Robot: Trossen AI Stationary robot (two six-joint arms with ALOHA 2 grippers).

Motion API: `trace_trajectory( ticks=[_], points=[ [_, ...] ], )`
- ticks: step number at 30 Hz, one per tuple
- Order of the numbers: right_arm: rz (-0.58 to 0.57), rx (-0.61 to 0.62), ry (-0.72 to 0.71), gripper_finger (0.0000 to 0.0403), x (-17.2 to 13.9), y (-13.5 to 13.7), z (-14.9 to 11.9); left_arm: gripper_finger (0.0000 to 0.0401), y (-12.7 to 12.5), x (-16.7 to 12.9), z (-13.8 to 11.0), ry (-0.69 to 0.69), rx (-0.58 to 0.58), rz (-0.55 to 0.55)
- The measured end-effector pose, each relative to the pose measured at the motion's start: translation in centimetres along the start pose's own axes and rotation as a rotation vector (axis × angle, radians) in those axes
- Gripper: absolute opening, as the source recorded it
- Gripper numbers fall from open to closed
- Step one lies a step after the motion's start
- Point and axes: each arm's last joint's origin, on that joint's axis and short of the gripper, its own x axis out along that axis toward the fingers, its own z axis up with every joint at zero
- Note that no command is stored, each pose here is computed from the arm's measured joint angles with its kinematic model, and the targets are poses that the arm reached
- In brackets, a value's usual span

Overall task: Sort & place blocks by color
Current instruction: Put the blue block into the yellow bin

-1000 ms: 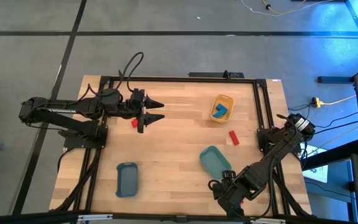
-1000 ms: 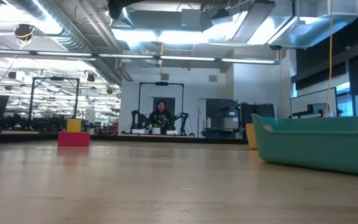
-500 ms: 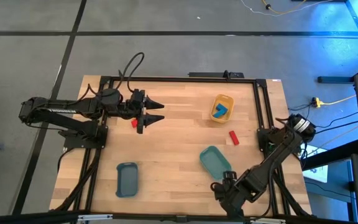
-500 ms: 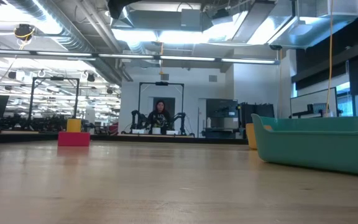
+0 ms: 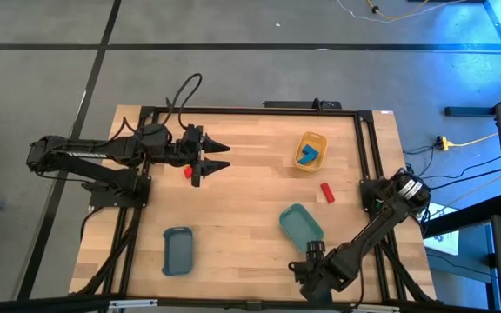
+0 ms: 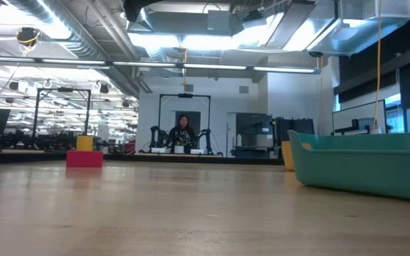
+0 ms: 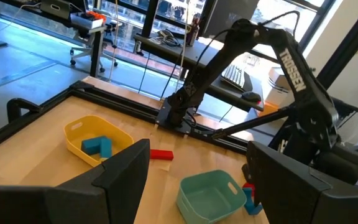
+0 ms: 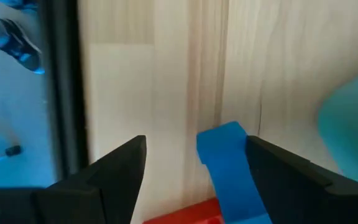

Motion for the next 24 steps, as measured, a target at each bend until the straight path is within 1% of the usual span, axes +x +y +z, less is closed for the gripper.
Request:
trace_trajectory(
  ticks=[5,7,10,18,22,24],
  points=[
    [-0.039,0.000,-0.002,0.0276,1.1,0.0,0.0,0.0261,0.0,0.0,0.0,0.000,0.000,0.000],
    [-0.076,-0.004,0.000,0.0276,1.3,-0.2,-0.1,0.0261,0.0,0.0,0.0,-0.001,0.000,0.003],
    [-0.066,-0.002,-0.026,0.0276,0.9,-0.1,0.1,0.0261,0.0,0.0,0.0,0.000,0.000,0.004],
    [-0.089,-0.002,-0.005,0.0276,0.9,-0.3,-0.1,0.0261,0.0,0.0,0.0,0.001,0.001,0.004],
    [-0.054,0.039,-0.030,0.0276,-0.7,-0.1,-0.1,0.0261,0.0,0.0,0.0,0.001,0.002,0.004],
    [-0.026,0.090,-0.061,0.0276,-1.9,0.2,-0.1,0.0261,0.0,0.0,0.0,0.001,0.002,0.004]
  ],
)
